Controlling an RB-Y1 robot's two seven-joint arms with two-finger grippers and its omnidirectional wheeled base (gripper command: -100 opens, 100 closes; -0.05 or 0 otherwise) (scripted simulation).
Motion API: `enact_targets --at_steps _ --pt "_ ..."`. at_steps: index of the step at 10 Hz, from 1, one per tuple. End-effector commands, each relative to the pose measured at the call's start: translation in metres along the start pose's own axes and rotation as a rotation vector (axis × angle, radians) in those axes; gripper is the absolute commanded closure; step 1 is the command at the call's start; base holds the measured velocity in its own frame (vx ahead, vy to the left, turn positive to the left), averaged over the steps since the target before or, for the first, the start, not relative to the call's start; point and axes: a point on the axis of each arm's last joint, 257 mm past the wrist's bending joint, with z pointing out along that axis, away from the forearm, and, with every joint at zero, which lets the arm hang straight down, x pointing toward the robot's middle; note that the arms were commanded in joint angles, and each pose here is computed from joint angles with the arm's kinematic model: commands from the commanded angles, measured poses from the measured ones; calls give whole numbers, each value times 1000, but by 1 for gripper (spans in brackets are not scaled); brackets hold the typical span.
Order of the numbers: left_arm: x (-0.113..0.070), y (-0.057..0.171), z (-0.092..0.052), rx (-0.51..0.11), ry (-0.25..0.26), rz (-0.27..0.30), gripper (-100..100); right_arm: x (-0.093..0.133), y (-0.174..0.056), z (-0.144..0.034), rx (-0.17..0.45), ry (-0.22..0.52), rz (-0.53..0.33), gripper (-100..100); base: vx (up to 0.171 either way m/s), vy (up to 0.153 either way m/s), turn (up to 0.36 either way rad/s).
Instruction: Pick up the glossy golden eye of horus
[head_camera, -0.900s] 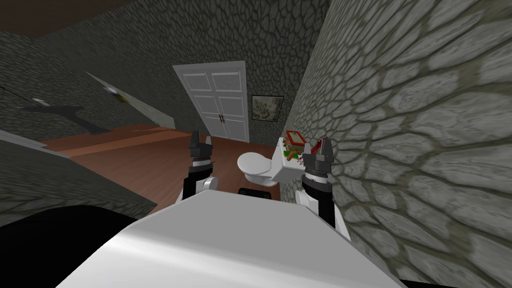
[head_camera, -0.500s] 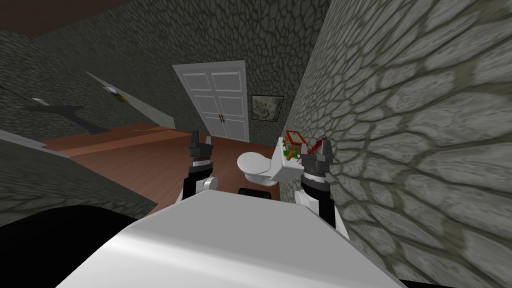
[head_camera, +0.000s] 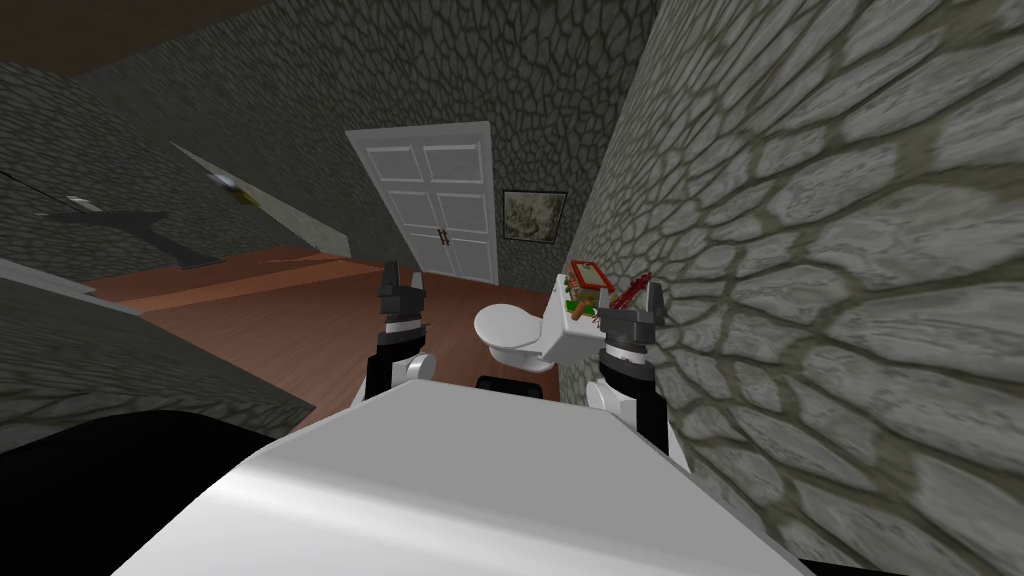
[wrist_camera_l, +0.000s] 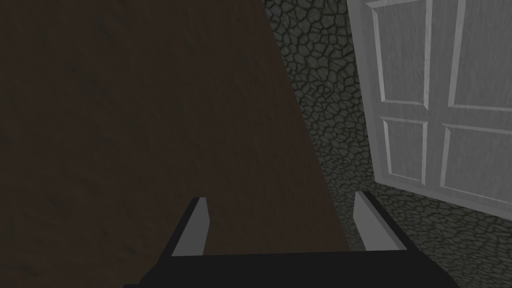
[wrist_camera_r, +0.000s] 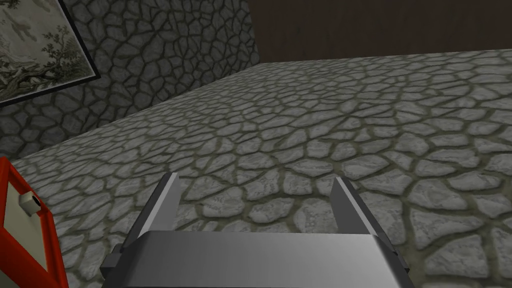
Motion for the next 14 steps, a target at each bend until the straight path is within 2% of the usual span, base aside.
enact_targets --at_steps 1,2,3,6,7,9,10,12,13,14 --pt "0 0 0 0 0 0 0 -2 -5 -1 7 -15 84 -100 -8 -8 3" --pt "0 0 0 0 0 0 0 -5 -4 -1 4 -25 103 -100 -7 -7 3" --pt "0 0 0 0 0 0 0 -6 -10 -2 11 -36 170 -100 -10 -11 2" --pt "0 0 0 0 0 0 0 -13 -15 -4 12 -74 287 -100 -7 -11 4" --pt "0 0 0 0 0 0 0 -13 -21 -6 19 -84 356 -100 -7 -15 3" --pt "0 0 0 0 0 0 0 -18 -22 -6 14 -107 395 -100 -3 -6 2" --pt "0 0 0 0 0 0 0 -19 -28 -8 20 -122 470 -100 -8 -10 2" --pt "0 0 0 0 0 0 0 -23 -29 -9 16 -140 501 -100 -4 -5 2" --pt "0 0 0 0 0 0 0 -24 -36 -11 21 -159 581 -100 -3 -10 2" --pt "0 0 0 0 0 0 0 -27 -37 -11 18 -173 605 -100 -6 -11 4"
